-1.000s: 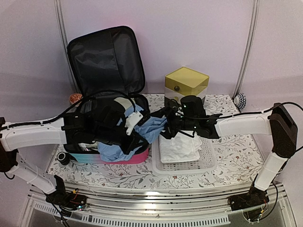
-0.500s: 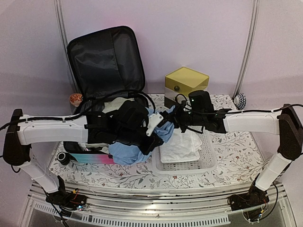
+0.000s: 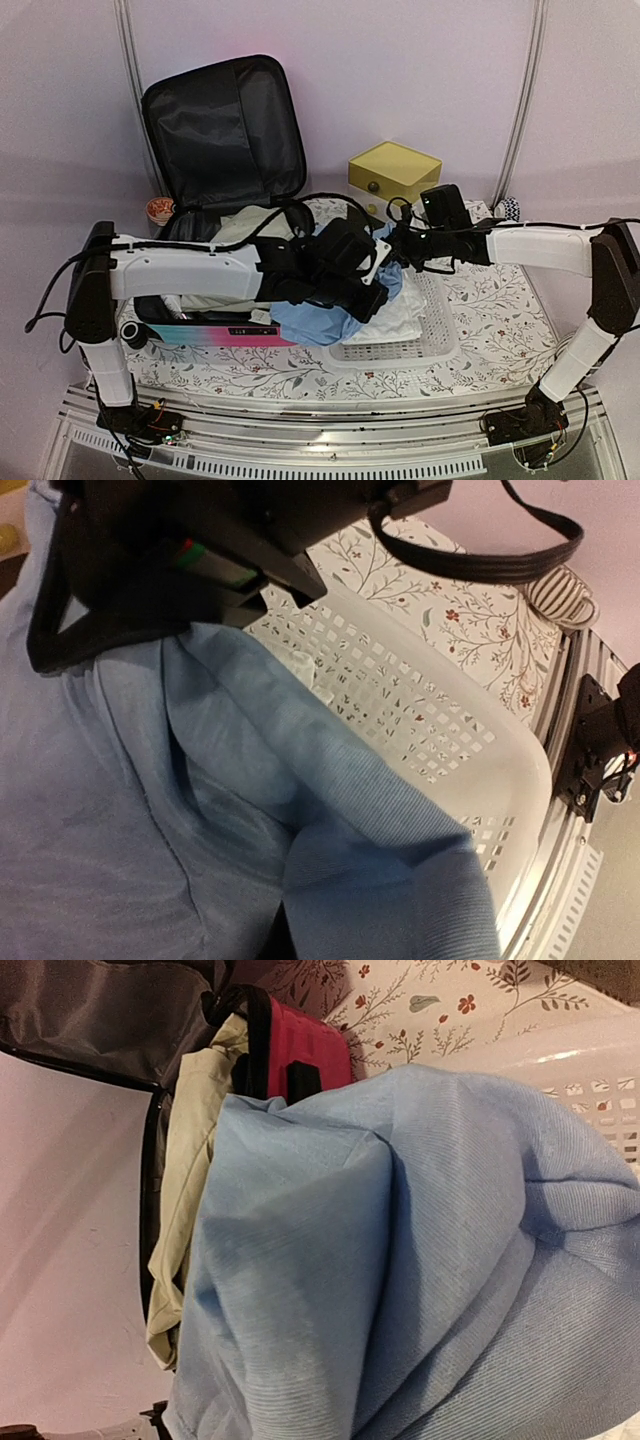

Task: Open, take out, and arrange the luggage
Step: Place the clothes in the bin.

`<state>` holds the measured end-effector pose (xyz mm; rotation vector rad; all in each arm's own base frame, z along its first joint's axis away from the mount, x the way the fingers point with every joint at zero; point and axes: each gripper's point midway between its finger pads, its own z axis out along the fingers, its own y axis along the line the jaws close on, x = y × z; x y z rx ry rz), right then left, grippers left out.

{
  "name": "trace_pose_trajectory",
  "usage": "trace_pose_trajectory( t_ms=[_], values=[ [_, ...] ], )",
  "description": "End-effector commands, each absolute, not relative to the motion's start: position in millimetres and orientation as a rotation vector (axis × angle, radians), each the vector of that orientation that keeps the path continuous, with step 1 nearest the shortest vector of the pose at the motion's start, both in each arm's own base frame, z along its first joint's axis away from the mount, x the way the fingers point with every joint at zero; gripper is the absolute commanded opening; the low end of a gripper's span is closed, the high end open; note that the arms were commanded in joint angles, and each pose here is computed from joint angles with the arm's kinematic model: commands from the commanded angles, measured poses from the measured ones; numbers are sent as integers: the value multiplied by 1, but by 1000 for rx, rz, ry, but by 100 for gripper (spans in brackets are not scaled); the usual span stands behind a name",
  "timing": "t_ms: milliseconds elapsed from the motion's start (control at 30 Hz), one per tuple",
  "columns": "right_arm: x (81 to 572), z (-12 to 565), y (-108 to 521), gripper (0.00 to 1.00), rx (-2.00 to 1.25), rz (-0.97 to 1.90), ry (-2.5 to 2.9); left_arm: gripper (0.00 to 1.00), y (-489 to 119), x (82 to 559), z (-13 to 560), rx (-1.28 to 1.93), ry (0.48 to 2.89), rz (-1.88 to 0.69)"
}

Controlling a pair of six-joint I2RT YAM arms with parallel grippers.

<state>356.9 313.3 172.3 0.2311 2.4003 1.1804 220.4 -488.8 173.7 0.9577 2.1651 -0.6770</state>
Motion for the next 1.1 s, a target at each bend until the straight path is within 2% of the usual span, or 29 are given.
trace_pose_trajectory(
  t_ms=[0,167,333,1067],
  values=[
    [363,165,313,2,49,1093,2424,0,-521,202,185,942,2150,-776],
    [366,155,310,2,-4,1045,2440,0,-529,200,187,916,2162,-779],
    [369,149,307,2,-35,1001,2450,0,-538,198,163,926,2204,-771],
    [381,127,288,2,-130,816,2487,0,-567,206,154,876,2222,-807]
  ],
)
